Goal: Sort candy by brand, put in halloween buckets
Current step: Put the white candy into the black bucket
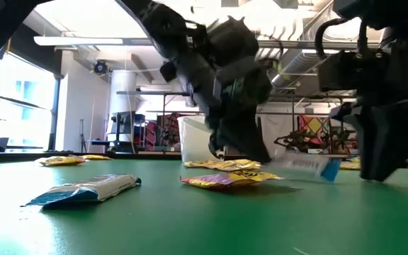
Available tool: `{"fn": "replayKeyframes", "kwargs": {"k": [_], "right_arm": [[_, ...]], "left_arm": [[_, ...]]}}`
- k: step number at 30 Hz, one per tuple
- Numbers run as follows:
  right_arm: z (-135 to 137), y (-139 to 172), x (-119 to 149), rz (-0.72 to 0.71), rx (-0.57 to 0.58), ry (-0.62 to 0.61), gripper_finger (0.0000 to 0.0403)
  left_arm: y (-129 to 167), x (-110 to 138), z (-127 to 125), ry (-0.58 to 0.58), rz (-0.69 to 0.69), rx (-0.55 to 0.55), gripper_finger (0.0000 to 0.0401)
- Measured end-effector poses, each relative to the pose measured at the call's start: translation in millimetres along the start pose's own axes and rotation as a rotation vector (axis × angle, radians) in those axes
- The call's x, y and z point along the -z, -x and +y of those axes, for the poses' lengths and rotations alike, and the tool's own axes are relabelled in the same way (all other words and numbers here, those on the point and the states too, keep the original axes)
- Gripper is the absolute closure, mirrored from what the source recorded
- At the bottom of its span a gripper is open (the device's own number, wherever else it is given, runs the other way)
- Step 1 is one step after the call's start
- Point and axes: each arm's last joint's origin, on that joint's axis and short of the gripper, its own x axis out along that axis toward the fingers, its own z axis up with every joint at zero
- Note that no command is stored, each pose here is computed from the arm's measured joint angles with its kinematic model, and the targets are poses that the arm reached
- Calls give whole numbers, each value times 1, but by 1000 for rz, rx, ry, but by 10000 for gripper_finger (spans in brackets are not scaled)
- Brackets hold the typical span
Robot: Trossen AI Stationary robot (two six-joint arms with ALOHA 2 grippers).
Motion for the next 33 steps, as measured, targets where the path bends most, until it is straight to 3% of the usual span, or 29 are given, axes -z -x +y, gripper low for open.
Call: {"fn": "replayKeyframes", "kwargs": {"k": [4, 11, 20, 27, 33], "right_arm": [[3, 14, -1, 35, 36, -80, 285], [3, 45, -5, -115, 75, -282, 210], [4, 74, -17, -365, 27, -370, 201], [-5, 71, -20, -345, 37, -457, 201], [-6, 71, -22, -320, -23, -468, 202]], "left_arm": [[18, -9, -8, -44, -47, -46, 401], [38, -17, -24, -127, -102, -132, 401], [41, -19, -48, -256, -169, -230, 401], [37, -20, -64, -315, -231, -239, 401], [36, -20, -71, -337, -265, -267, 401]]}}
